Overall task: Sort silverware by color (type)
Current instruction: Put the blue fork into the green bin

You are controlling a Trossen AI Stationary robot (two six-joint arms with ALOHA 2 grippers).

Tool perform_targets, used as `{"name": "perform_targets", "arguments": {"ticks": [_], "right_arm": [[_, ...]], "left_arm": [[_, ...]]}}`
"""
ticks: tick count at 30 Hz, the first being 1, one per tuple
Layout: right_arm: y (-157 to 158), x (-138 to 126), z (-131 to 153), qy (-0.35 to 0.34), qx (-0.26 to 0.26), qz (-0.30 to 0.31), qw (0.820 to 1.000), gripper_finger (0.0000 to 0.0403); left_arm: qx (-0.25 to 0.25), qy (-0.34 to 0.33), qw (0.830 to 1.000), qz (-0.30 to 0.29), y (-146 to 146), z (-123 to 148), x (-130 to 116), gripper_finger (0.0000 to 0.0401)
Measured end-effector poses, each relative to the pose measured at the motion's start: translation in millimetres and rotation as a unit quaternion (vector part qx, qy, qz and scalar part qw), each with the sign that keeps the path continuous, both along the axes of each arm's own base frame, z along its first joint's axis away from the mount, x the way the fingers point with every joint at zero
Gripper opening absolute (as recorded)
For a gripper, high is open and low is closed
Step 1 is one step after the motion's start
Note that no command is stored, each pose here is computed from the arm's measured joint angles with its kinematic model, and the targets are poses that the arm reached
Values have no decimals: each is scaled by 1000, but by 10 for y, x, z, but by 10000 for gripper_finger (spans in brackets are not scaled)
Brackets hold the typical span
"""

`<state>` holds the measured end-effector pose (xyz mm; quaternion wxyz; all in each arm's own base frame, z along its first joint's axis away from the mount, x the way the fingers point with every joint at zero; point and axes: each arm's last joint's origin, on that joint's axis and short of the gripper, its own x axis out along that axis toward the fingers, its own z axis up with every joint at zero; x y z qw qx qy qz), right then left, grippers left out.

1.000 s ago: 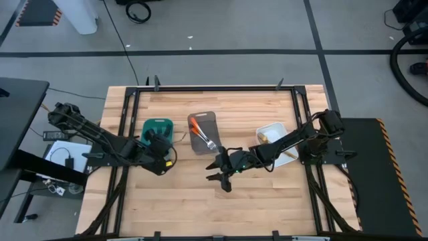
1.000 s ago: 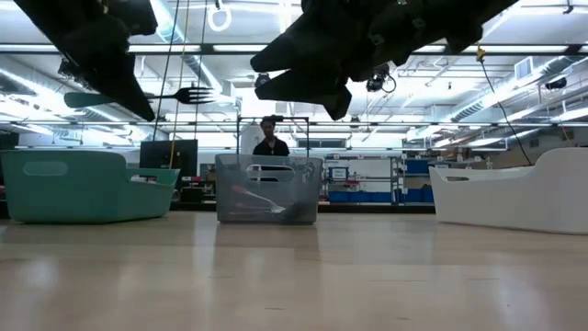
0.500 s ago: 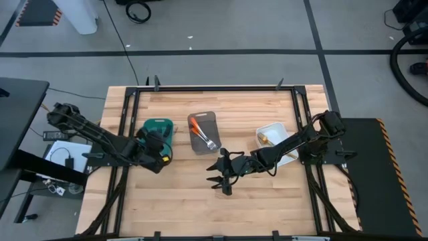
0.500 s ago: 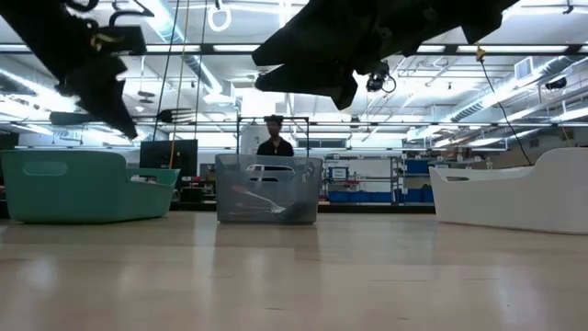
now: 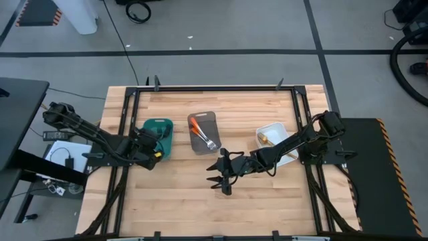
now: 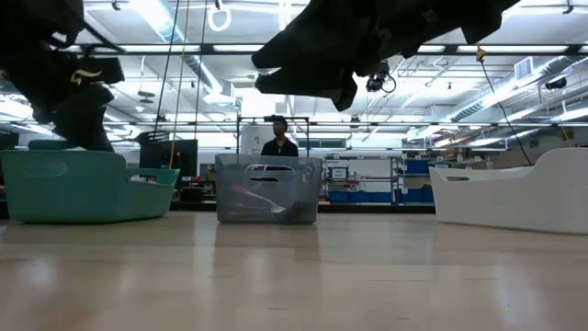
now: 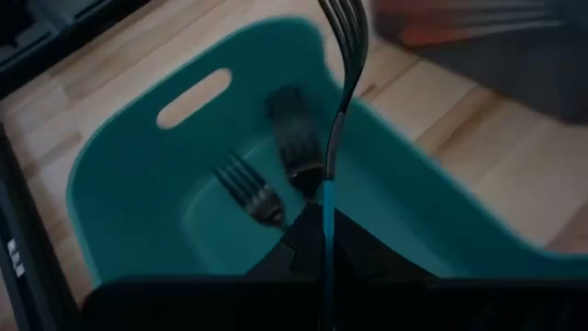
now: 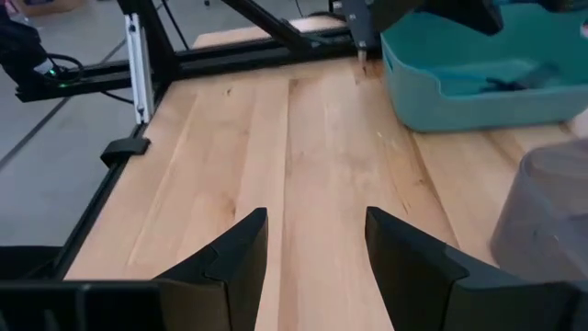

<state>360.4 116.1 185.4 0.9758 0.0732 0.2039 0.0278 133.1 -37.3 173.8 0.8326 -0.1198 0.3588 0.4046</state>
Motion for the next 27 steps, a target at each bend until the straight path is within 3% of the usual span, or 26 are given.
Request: {"name": "perform_targets", "arguments": {"ticks": [27], "right_arm": [[-6,-2,-21,6,0,-11,1000,190]], "left_arm": [[-23,-17,998,55,155,-323,-29,9]]}}
